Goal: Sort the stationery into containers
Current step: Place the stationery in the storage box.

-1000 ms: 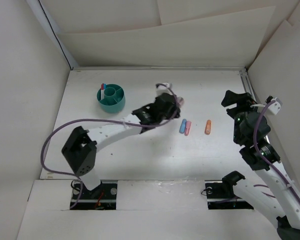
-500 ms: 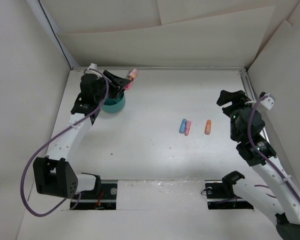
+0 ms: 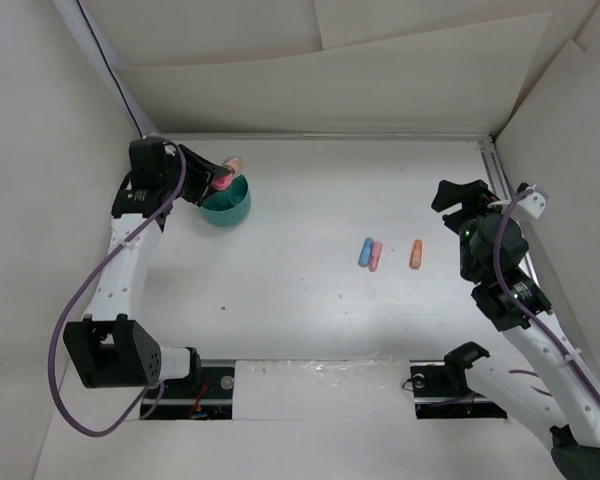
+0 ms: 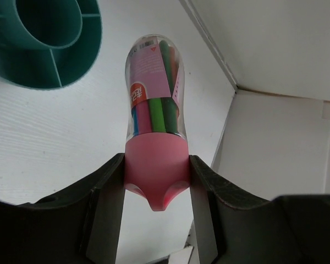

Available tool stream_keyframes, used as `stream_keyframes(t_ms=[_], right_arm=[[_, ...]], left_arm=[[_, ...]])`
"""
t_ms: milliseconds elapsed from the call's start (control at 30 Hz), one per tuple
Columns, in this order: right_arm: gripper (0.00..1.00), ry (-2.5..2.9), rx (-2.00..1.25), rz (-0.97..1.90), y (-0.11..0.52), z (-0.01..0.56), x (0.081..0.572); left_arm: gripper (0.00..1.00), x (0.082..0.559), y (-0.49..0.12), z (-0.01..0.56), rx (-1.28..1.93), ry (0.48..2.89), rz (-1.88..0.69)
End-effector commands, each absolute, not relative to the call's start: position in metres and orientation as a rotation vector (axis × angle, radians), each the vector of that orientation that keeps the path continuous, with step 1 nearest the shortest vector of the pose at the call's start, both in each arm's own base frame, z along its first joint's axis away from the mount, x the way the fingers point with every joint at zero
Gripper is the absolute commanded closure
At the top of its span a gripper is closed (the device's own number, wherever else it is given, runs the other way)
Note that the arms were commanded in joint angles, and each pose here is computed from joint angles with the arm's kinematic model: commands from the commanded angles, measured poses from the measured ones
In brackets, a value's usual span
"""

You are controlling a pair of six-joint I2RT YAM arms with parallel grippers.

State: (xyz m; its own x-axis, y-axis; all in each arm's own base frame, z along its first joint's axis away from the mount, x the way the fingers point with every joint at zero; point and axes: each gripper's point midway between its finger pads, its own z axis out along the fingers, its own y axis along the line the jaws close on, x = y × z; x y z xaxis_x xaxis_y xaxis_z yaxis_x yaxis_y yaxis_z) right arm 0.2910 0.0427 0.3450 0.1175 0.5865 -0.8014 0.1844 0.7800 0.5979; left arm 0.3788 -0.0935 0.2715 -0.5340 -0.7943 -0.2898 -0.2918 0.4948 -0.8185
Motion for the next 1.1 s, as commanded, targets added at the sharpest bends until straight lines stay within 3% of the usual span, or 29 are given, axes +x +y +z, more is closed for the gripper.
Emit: stream_keyframes(t_ms=[0,300,533,1067], right_arm=[[0.26,1.418,0.660,0.346,0.042,0.353,0.291],[0.26,1.413,0.655,0.358,0.044,0.355,0.291],[0.26,1.425,0.647,0.360,0.046,0.353,0.293],[0.26,1.428,0.641,0.367,0.049,0.353,0.295]], left_arm=[[0.86,0.380,-0.071,0.292,-0.864,2.068,-0.817],[0.86,0.389,-0.031,0.260,-0.964,2.136,-0.680],[0.86,0.400,-0.037,0.241,-0.961,2.193,-0.720],[0.84,0.405,-0.044,0.273,-0.881,2.145,-0.785]])
